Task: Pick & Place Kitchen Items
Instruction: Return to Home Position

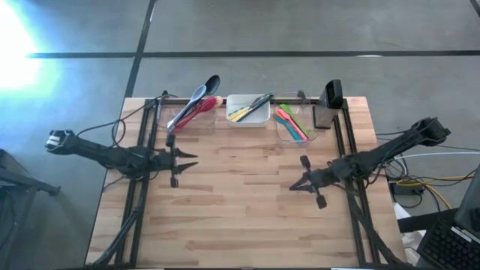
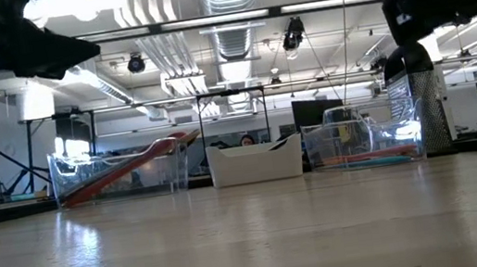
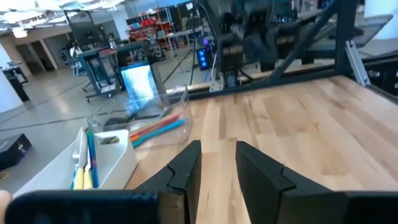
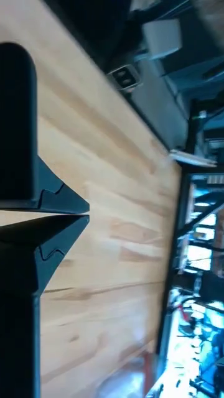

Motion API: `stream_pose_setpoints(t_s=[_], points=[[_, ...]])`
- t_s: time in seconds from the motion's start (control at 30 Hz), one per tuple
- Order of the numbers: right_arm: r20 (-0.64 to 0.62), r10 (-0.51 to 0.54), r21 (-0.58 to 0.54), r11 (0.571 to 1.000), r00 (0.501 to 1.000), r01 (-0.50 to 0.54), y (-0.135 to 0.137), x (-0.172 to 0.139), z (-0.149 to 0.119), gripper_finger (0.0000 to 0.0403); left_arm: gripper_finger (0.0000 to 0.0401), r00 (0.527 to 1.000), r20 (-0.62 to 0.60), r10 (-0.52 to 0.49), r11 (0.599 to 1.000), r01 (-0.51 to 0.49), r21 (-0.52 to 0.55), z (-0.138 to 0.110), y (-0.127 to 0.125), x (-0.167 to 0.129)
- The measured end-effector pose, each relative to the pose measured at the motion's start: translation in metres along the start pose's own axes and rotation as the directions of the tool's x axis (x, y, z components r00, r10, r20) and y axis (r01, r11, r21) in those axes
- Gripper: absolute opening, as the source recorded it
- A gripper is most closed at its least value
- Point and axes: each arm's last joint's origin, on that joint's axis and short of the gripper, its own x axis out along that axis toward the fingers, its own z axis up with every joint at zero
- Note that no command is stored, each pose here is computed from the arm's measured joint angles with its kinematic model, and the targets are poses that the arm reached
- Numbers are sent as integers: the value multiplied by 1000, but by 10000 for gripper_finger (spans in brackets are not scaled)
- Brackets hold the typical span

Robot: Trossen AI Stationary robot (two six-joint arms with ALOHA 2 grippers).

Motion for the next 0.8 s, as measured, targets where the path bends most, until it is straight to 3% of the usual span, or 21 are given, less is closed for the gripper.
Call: stream_pose_setpoints(t_s=[0.4, 0.6, 0.8], points=[[-164, -6, -14, 1000, 986, 4, -2, -7, -53, 8, 101, 1000, 6, 1, 1000, -1, -2, 1, 0, 0], [-192, -8, -7, 1000, 981, 7, -3, -20, -79, 8, 101, 997, 80, 18, 999, -16, -31, -30, -2, -10], [-358, -14, -7, 1000, 934, 12, -4, -30, -94, 8, 101, 992, -123, -12, 999, 17, 39, -56, -3, -17]])
